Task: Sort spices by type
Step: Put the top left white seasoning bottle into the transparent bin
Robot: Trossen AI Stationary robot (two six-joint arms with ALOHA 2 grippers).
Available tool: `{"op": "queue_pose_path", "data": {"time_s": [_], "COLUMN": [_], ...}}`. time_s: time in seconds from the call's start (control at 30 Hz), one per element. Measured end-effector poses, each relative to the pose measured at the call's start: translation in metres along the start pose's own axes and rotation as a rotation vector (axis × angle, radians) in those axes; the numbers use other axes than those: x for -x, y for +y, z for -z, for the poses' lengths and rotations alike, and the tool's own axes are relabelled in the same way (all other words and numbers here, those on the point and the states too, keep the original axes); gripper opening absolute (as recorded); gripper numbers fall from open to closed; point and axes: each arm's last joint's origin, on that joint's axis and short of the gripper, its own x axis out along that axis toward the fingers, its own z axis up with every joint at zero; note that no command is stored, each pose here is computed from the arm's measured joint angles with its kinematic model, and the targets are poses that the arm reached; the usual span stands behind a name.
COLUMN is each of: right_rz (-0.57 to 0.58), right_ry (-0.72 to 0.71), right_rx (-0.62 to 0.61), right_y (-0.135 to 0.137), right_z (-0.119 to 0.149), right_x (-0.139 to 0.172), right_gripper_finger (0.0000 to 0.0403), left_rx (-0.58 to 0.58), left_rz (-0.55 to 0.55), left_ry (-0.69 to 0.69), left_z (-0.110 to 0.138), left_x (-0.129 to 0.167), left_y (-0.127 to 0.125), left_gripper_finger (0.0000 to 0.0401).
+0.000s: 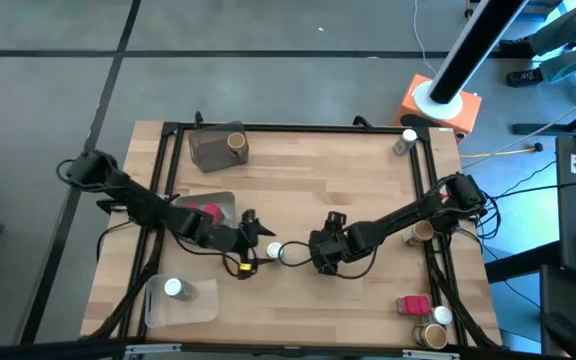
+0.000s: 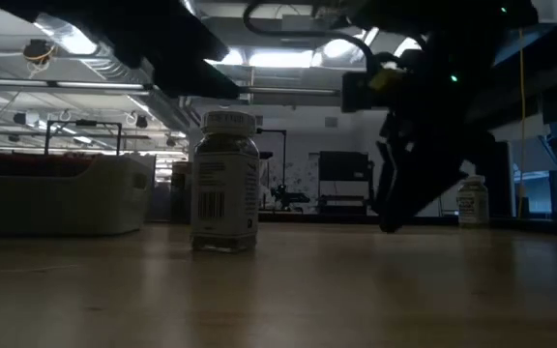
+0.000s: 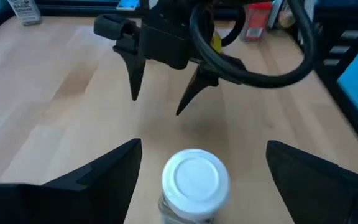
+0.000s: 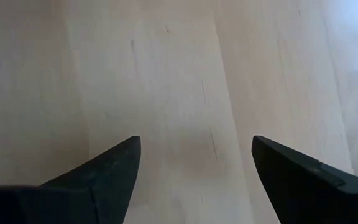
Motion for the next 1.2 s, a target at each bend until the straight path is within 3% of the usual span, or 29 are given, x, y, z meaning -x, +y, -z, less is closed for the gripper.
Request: {"op": "queue_pose_path", "data": {"time_s": [0.53,0.7,0.9,1.2], "right_rz": [0.003,0.018,0.029,0.034], "right_ry": [-0.023,-0.043,-0.053,-0.064], "right_rx": [-0.044,-0.049,-0.049,-0.051], "right_y": [-0.001,-0.002,-0.002,-0.002], "right_z": [0.013,0.012,0.011,0.010], "right_x": [-0.012,-0.013,-0.013,-0.013], "right_gripper_finger": [0.0308,0.0308,0.0308,0.0308], "left_rx": [0.000,-0.008,-0.033,-0.061], "left_rz": [0.084,0.074,0.075,0.087], "left_ry": [0.138,0.150,0.148,0.164], "left_z": [0.016,0.019,0.019,0.008], "left_x": [-0.037,-0.040,-0.040,-0.031], "left_y": [0.009,0.010,0.011,0.002], "left_gripper_finger": [0.0319,0.0279,0.0192,0.0187]}}
